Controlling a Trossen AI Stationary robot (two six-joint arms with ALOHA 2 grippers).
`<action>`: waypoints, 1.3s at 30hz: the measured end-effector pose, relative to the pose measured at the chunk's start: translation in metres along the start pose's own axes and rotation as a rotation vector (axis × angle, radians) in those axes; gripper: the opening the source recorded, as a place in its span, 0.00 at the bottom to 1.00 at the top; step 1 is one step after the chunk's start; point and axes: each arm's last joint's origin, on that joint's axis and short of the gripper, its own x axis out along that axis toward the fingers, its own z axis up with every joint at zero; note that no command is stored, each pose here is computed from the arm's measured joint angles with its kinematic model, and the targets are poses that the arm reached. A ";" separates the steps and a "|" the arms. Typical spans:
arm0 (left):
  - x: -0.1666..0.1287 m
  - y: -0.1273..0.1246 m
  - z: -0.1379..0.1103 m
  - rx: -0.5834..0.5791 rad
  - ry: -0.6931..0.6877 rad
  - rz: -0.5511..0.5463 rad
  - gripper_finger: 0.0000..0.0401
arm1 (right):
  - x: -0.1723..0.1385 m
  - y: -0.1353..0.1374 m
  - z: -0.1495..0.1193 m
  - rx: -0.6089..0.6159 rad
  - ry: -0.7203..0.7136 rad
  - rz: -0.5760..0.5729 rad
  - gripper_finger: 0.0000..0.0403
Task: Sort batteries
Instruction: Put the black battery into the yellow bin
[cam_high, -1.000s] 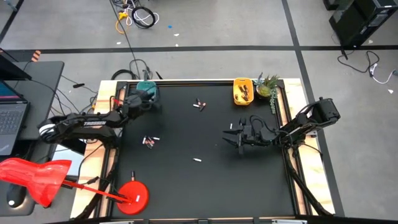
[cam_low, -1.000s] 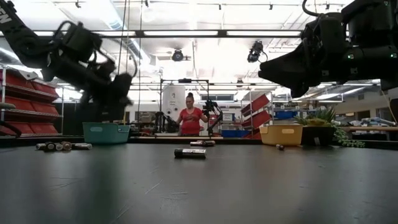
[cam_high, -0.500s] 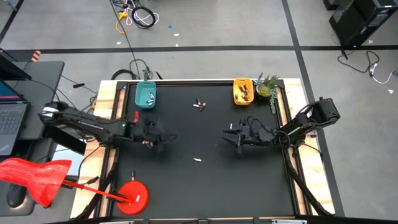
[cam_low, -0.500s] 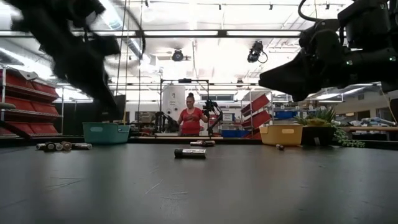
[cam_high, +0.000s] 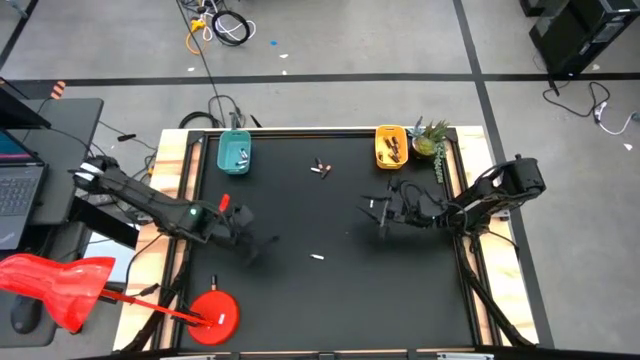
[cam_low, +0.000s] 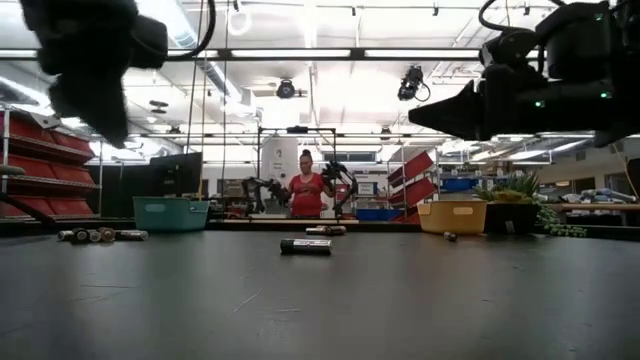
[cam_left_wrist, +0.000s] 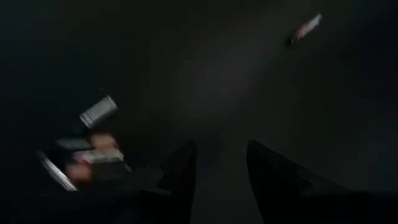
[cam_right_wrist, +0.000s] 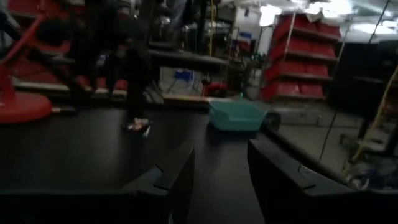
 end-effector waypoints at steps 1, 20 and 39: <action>0.003 -0.003 -0.004 -0.023 0.043 -0.003 0.37 | 0.001 -0.004 0.001 -0.005 -0.015 0.010 0.39; 0.001 -0.021 -0.063 -0.666 0.595 0.146 0.37 | 0.030 -0.047 0.023 -0.019 -0.243 0.157 0.39; 0.007 0.003 -0.078 -0.703 0.438 0.353 0.37 | 0.033 -0.049 0.027 -0.044 -0.268 0.185 0.39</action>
